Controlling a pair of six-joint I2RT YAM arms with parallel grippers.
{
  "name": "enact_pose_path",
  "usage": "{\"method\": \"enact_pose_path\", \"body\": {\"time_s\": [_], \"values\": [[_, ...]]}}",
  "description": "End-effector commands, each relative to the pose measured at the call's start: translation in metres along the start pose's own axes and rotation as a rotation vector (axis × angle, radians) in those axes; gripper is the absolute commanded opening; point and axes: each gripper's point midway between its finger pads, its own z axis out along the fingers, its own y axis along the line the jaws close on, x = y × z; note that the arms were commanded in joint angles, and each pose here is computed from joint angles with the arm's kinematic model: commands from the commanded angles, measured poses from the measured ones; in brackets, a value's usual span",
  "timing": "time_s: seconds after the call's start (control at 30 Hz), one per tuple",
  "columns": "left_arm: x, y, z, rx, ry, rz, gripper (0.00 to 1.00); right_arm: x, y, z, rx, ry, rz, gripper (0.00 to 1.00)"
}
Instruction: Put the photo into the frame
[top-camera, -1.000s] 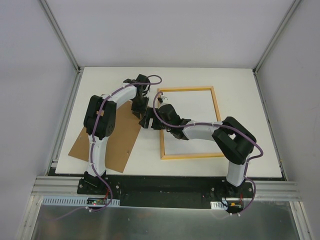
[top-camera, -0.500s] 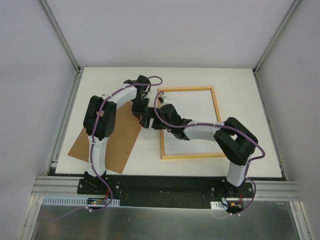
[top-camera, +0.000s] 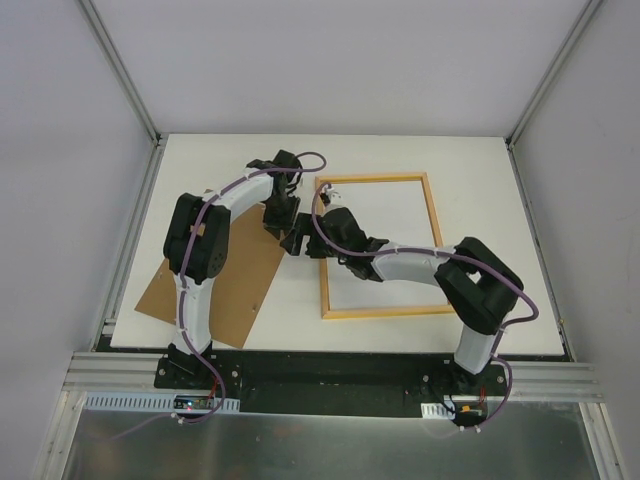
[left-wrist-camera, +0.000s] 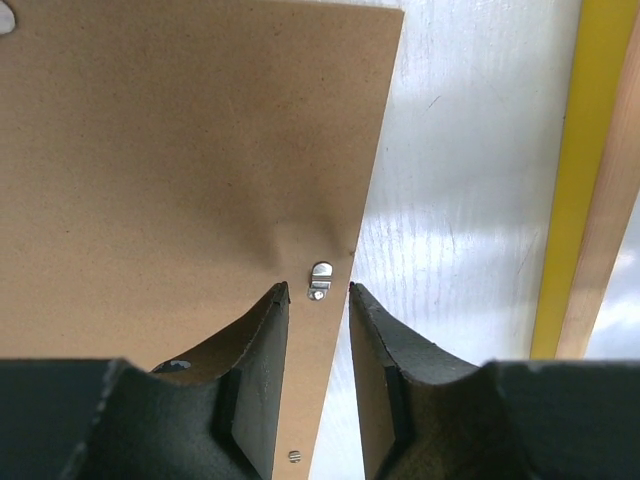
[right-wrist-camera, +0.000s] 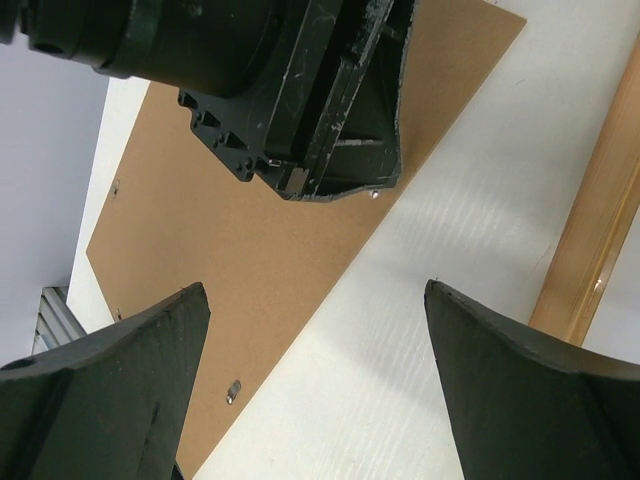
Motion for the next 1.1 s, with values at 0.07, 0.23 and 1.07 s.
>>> {"method": "enact_pose_path", "body": {"time_s": [0.07,0.23,1.07], "values": [[0.011,-0.004,-0.015,0.004,0.004,0.045,0.3,-0.036,0.019,-0.023,-0.056,-0.114,-0.004,0.91],[0.013,-0.004,-0.012,-0.006,0.012,0.058,0.29,-0.043,0.011,-0.034,-0.049,-0.143,0.008,0.91],[0.008,-0.002,0.004,-0.026,0.032,0.072,0.25,-0.037,-0.003,-0.038,-0.035,-0.133,0.032,0.91]]}}
